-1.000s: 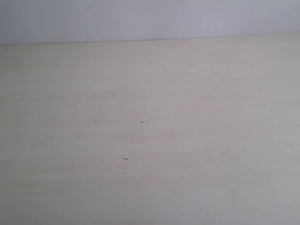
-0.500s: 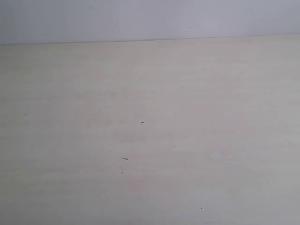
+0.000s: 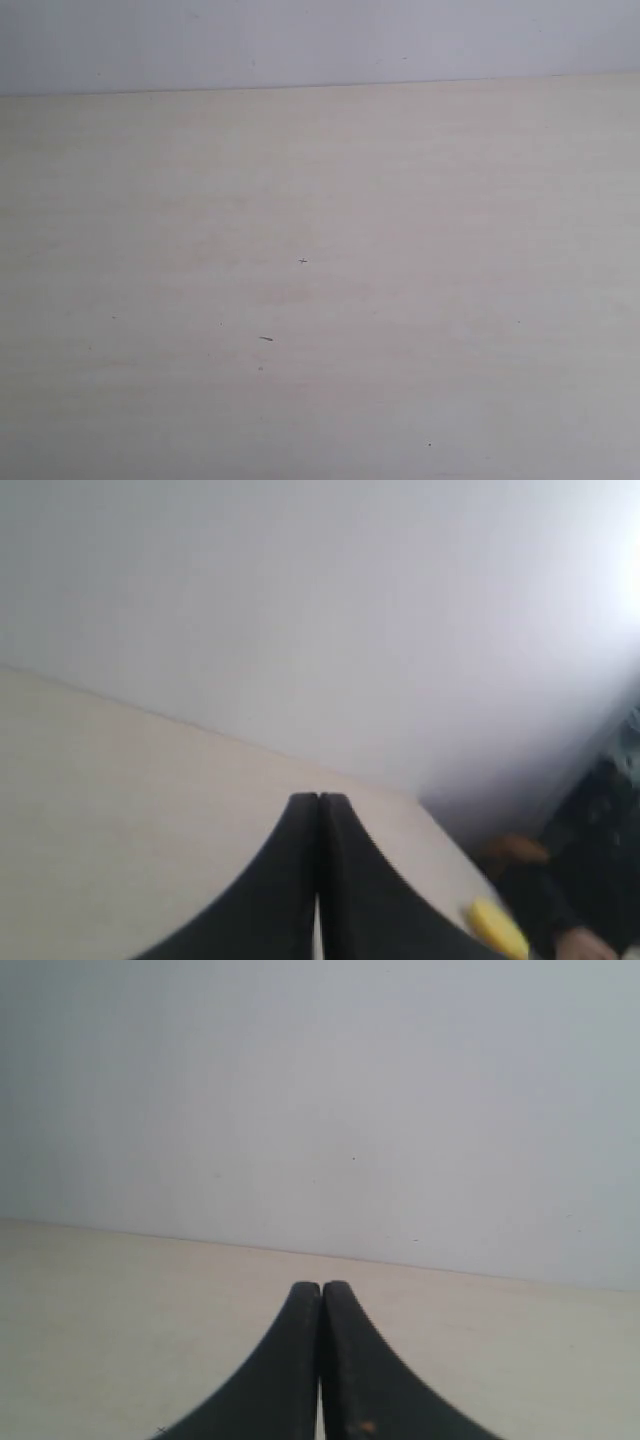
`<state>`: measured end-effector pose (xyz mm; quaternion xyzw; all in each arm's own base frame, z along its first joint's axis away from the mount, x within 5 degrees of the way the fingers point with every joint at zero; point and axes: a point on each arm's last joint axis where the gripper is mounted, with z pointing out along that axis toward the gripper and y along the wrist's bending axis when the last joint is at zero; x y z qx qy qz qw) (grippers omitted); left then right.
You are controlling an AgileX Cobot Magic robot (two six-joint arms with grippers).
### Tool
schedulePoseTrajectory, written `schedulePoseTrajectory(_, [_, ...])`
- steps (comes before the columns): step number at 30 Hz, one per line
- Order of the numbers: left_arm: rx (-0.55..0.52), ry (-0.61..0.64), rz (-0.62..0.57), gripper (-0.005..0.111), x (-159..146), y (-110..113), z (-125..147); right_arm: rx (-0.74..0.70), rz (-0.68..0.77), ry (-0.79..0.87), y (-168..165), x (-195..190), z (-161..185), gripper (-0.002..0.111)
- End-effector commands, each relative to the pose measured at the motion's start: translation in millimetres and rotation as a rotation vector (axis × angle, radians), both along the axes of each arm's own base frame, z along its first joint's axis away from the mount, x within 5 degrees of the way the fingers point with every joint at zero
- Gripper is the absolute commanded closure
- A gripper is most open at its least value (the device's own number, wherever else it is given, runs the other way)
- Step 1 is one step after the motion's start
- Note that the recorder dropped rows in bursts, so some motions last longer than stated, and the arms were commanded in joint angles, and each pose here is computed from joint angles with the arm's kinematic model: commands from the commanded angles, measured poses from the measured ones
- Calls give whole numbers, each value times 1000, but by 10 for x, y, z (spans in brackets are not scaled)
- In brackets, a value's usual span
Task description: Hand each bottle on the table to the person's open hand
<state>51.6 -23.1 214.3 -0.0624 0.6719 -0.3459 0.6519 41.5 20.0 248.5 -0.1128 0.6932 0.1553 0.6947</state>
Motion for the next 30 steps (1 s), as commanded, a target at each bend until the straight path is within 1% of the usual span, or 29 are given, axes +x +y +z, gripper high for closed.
schedulePoseTrajectory(1, [-208, 108, 160, 107, 47, 152, -45, 2, 1, -4, -1, -2, -8, 108])
schedulePoseTrajectory(6, [-290, 152, 205, 107, 56, 195, -68, 2, 1, -4, -1, -2, -8, 108])
schedulePoseTrajectory(8, [-278, 161, 213, 107, 57, 200, -80, 2, 1, -4, -1, -2, -8, 108])
schedulePoseTrajectory(9, [-224, 164, 222, 107, 57, 203, -96, 2, 1, -4, -1, -2, -8, 108])
schedulePoseTrajectory(10, [-196, 179, 221, 107, 57, 199, -116, 2, 1, -4, -1, -2, -8, 108])
schedulePoseTrajectory(11, [-142, 183, 216, 107, 54, 191, -132, 2, 1, -4, -1, -2, -8, 108])
schedulePoseTrajectory(12, [-42, 183, 199, 107, 50, 173, -157, 2, 1, -4, -1, -2, -8, 108])
schedulePoseTrajectory(13, [37, 175, 181, 107, 45, 157, -171, 2, 1, -4, -1, -2, -8, 108])
schedulePoseTrajectory(14, [163, 146, 159, 107, 40, 138, -181, 2, 1, -4, -1, -2, -8, 108])
schedulePoseTrajectory(15, [240, 129, 124, 107, 31, 108, -191, 2, 1, -4, -1, -2, -8, 108])
schedulePoseTrajectory(16, [371, 78, 100, 107, 26, 89, -190, 2, 1, -4, -1, -2, -8, 108])
schedulePoseTrajectory(17, [471, 21, 78, 107, 21, 69, -178, 2, 1, -4, -1, -2, -8, 108])
schedulePoseTrajectory(18, [541, -14, 63, 107, 16, 55, -175, 2, 1, -4, -1, -2, -8, 108])
schedulePoseTrajectory(19, [558, -20, 56, 107, 14, 49, -177, 2, 1, -4, -1, -2, -8, 108])
schedulePoseTrajectory(22, [549, -28, 78, 107, 18, 57, -163, 2, 1, -4, -1, -2, -8, 108])
schedulePoseTrajectory(26, [462, 12, 104, 107, 23, 72, -163, 2, 1, -4, -1, -2, -8, 108])
schedulePoseTrajectory(30, [460, 9, 105, 107, 23, 72, -159, 2, 1, -4, -1, -2, -8, 108])
